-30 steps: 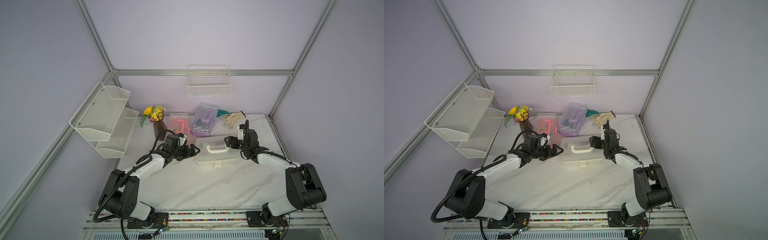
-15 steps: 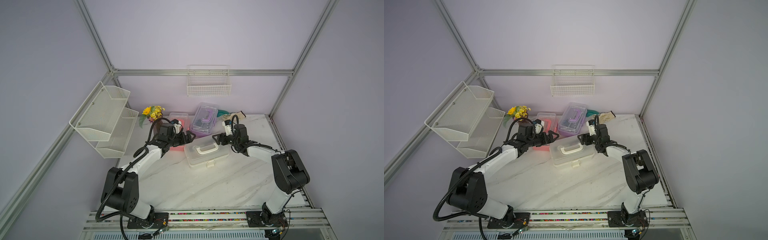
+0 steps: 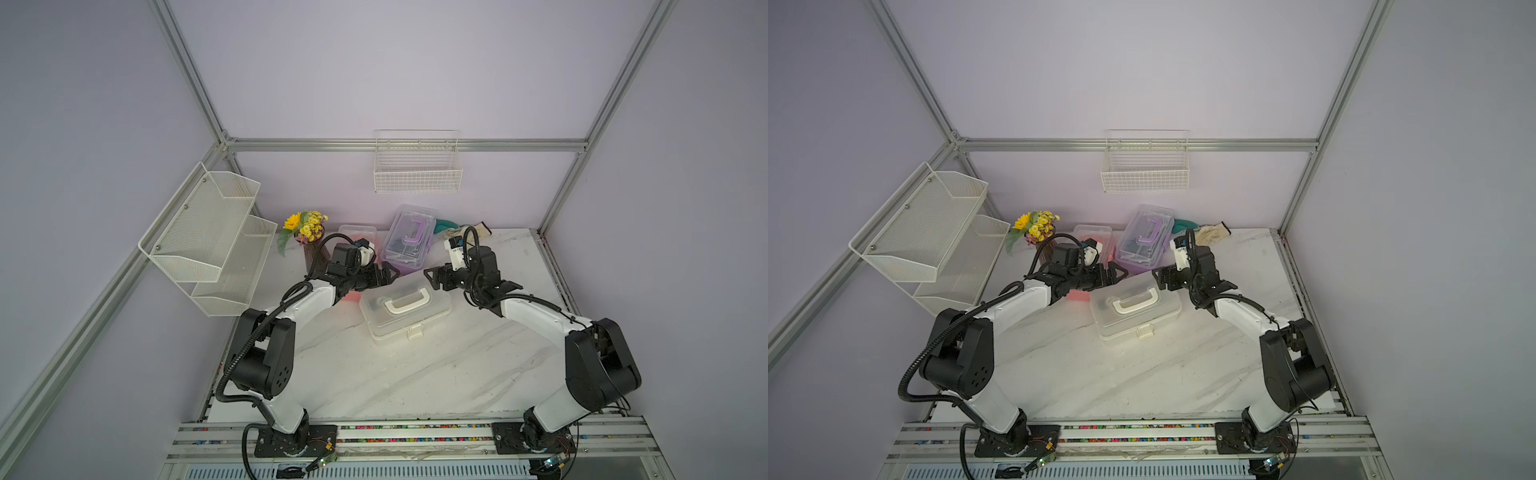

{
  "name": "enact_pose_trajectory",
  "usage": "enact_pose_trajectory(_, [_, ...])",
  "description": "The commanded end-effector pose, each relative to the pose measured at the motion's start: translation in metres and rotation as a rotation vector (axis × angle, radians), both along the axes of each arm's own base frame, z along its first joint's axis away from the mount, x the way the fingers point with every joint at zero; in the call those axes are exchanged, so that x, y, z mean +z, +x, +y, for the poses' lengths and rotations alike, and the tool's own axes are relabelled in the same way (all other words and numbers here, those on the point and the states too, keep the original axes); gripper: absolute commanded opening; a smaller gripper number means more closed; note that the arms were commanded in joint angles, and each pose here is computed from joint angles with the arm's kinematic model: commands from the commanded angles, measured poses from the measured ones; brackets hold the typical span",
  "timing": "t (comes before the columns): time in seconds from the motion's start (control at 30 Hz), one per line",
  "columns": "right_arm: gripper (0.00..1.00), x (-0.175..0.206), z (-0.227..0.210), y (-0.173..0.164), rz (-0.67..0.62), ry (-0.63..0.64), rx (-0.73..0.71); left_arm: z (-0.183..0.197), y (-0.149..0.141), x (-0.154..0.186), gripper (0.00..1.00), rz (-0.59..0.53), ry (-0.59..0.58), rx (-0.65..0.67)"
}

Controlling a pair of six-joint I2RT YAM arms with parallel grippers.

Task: Close toolboxes
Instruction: Adjust the toolbox at the center of the board.

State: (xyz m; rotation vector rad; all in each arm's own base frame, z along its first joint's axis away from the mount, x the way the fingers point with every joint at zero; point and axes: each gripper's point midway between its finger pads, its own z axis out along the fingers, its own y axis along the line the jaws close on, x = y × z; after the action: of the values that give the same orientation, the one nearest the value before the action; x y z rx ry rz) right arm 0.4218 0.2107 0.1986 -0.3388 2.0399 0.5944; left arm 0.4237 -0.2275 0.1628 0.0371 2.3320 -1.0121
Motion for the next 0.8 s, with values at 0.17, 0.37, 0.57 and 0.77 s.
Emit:
enact_pose_trajectory(0.17, [0.9, 0.001, -0.008, -0.053, -0.119, -0.081, -0.034, -0.024, -0.029, -0.008, 1.0, 0.059, -0.026, -0.084])
enact_pose_trajectory(0.37, [0.87, -0.008, 0.003, -0.095, -0.193, -0.044, 0.009, -0.04, -0.056, -0.019, 1.0, 0.115, -0.026, -0.103])
enact_pose_trajectory(0.57, [0.83, -0.026, 0.012, -0.133, -0.16, -0.003, 0.079, -0.05, -0.08, -0.03, 1.0, 0.179, -0.037, -0.127])
enact_pose_trajectory(0.77, [0.78, -0.061, 0.013, -0.163, -0.084, -0.003, 0.13, -0.041, -0.078, -0.024, 1.0, 0.133, 0.003, -0.092])
